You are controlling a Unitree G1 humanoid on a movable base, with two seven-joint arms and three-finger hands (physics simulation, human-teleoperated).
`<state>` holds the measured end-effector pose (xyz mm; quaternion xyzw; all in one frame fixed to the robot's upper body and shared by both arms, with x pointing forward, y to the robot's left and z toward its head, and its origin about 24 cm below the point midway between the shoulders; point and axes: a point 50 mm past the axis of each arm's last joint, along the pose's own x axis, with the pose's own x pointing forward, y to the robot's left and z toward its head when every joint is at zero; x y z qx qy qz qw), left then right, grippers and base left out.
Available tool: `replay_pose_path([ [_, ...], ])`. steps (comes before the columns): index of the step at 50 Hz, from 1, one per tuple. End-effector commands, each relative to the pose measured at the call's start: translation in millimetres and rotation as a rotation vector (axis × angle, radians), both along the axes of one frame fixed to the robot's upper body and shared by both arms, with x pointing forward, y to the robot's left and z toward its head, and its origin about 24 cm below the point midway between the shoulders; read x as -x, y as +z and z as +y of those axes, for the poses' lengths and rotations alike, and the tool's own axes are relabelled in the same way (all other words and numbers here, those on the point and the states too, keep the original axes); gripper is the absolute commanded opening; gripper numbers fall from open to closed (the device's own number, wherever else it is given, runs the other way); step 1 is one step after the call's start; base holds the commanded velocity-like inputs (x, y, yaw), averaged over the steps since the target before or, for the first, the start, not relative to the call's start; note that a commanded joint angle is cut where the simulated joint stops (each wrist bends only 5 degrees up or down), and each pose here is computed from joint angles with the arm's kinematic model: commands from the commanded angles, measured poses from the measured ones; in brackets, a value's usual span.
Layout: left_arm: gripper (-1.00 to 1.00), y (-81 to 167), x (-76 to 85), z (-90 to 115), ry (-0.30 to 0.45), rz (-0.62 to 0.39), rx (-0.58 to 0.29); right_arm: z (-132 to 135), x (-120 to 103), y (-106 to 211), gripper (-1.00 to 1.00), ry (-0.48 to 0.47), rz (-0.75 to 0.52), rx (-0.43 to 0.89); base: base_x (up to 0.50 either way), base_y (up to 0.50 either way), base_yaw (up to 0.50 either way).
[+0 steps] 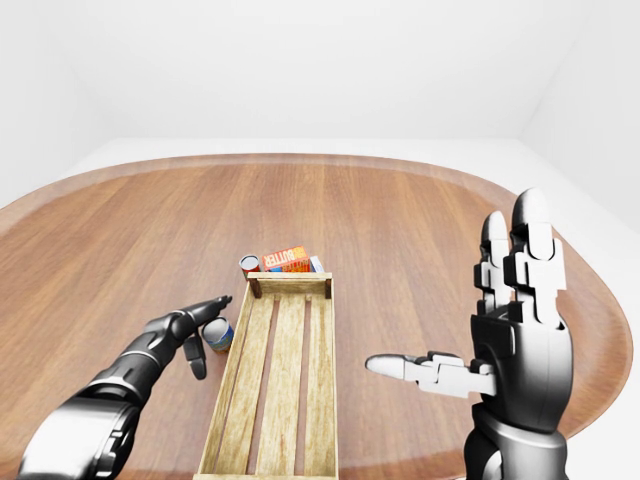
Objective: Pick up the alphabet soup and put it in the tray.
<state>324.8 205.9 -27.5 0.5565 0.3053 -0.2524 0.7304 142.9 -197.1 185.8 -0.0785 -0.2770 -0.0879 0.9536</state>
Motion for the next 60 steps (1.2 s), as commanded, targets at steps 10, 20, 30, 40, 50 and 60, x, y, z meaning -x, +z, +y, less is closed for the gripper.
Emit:
replay_pose_path([
  [10, -1.00, -5.2, 2.8, -3.1, 0.027, 0.026, 0.038, -0.3, 1.7, 0.0, 1.00, -0.003, 0.002, 0.000, 0.00, 0.00, 0.00],
  [20, -1.00, -8.4, 5.6, -2.9, 0.028, 0.034, 0.036, 0.6, 0.4, -2.1, 1.00, 0.002, 0.012, -0.006, 0.00, 0.00, 0.00],
  [30, -1.00, -7.1, 12.5, 27.3, 0.142, 0.010, 0.063, 0.5, -2.3, -6.1, 1.00, 0.009, 0.030, -0.015, 0.00, 0.00, 0.00],
  [40, -1.00, 10.9, 2.2, 41.1, 0.190, -0.052, 0.090, 0.8, -3.9, -8.5, 1.00, 0.014, 0.040, -0.025, 0.00, 0.00, 0.00],
  [50, -1.00, 58.8, -18.8, 44.9, 0.154, -0.175, 0.223, 1.2, -4.8, -9.8, 1.00, 0.016, 0.046, -0.029, 0.00, 0.00, 0.00],
  [60, -1.00, 125.7, -11.9, 29.2, -0.051, -0.354, 0.317, 2.2, -2.3, -6.3, 1.00, 0.019, 0.030, -0.023, 0.00, 0.00, 0.00],
])
